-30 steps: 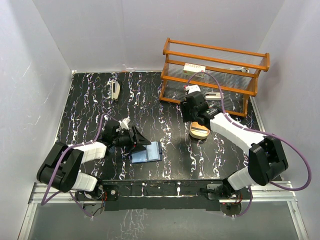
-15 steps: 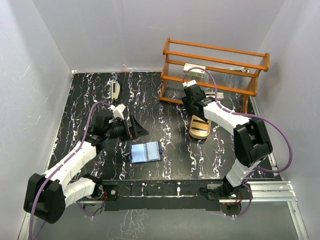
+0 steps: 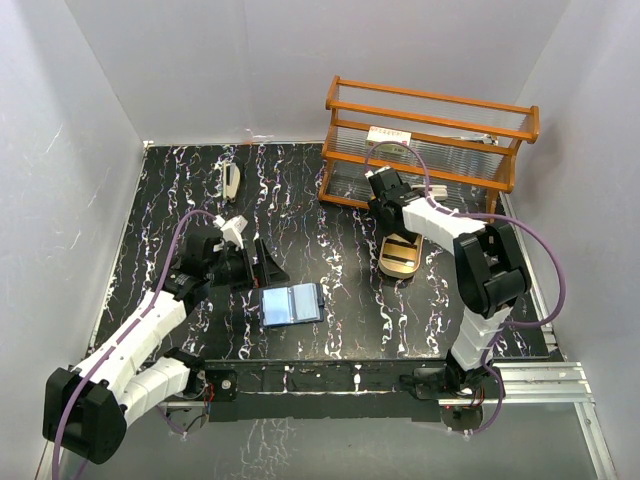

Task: Put the credit cards into the card holder
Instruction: Pick up the credit card from the storage box.

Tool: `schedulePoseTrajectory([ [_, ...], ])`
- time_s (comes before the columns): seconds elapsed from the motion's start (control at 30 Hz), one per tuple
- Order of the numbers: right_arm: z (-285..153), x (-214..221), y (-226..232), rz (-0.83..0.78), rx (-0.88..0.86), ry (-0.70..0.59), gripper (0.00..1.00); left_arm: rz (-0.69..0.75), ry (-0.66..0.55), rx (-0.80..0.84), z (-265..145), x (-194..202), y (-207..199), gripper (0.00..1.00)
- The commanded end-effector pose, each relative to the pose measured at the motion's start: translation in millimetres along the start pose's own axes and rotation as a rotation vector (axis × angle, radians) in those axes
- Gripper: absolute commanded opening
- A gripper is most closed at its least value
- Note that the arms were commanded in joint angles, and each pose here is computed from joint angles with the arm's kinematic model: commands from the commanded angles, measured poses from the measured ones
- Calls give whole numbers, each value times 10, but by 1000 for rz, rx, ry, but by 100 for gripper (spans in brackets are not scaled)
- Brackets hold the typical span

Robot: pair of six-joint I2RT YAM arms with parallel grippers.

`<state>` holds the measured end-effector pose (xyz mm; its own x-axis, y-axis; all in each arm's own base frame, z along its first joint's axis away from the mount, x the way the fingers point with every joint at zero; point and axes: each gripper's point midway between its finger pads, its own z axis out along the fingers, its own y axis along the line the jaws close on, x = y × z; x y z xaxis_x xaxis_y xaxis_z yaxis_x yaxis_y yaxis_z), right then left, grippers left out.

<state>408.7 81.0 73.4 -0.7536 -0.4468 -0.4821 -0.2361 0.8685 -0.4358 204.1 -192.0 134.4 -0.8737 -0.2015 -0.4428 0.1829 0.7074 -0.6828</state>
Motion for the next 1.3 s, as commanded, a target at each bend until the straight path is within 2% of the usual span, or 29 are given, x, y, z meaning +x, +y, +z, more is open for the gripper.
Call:
schedulePoseTrajectory([
  [0.0, 2, -185, -141, -7, 57, -29, 60, 33, 2, -6, -70, -14, -36, 99],
  [0.3, 65, -129, -228, -7, 119, 10, 54, 32, 9, -6, -68, 41, -2, 99],
  [0.8, -23, -214, -324, 13, 149, -19, 40, 16, 21, -5, -34, 76, 23, 99],
  [1.27, -135, -272, -412, 35, 170, -31, 29, -67, 33, -133, 10, 163, 291, 99],
])
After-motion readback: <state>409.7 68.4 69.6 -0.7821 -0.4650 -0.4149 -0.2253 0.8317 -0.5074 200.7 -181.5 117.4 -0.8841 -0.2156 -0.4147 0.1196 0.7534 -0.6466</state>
